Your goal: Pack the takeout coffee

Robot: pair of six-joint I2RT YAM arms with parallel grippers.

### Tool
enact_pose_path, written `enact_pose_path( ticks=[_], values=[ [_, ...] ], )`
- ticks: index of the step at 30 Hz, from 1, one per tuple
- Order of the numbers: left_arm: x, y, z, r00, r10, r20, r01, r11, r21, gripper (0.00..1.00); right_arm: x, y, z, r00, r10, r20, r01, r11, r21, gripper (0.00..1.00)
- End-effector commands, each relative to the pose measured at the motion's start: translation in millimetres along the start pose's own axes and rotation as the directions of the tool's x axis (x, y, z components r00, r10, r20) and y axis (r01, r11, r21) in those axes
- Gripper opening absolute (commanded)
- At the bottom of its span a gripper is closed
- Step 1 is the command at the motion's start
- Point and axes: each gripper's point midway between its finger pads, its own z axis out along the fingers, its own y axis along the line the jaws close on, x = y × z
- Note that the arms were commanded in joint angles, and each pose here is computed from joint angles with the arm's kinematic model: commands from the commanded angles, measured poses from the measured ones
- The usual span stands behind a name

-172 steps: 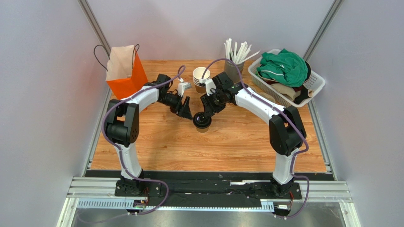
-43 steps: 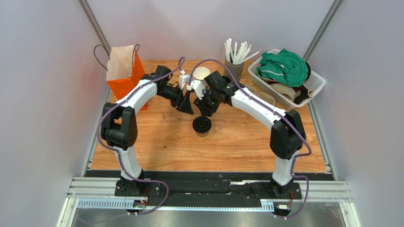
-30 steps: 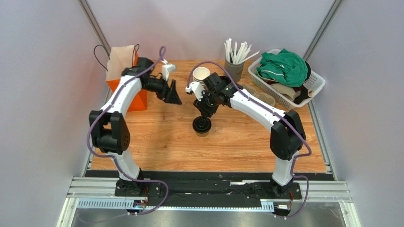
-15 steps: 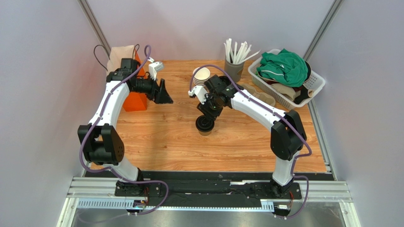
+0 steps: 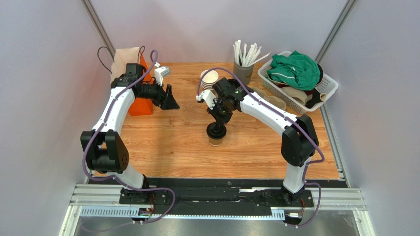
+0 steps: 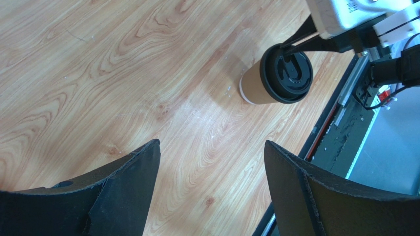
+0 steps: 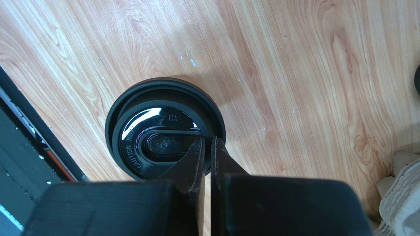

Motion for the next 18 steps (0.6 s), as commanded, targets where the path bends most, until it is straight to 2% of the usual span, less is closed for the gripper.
enact_pose_path(
  ticks=[1,4,10,14,18],
  values=[
    [-9,-2,-6,0.998,0.050,0.039,-0.050,0.999,-0.013,0.86,-21,-3,-20,0.997,-0.070,0.043,0.069,0.998,0.012,0.00],
    [-8,-1,-4,0.998,0.047,0.039,-0.047,0.999,-0.010,0.86,-19,2,-24,0.993,-0.112,0.029,0.112,0.994,-0.014,0.00],
    [-7,1,-4,0.998,0.052,0.044,-0.051,0.998,-0.022,0.86,-11,13,-23,0.960,-0.281,-0.021,0.279,0.957,-0.079,0.00],
    [-6,4,-3,0.998,0.047,0.044,-0.045,0.998,-0.031,0.86,-5,24,-21,0.906,-0.424,-0.018,0.421,0.903,-0.091,0.00],
    [-4,5,0,0.998,0.039,0.039,-0.038,0.999,-0.027,0.86,2,30,-12,0.814,-0.580,0.000,0.579,0.813,-0.062,0.00]
  ],
)
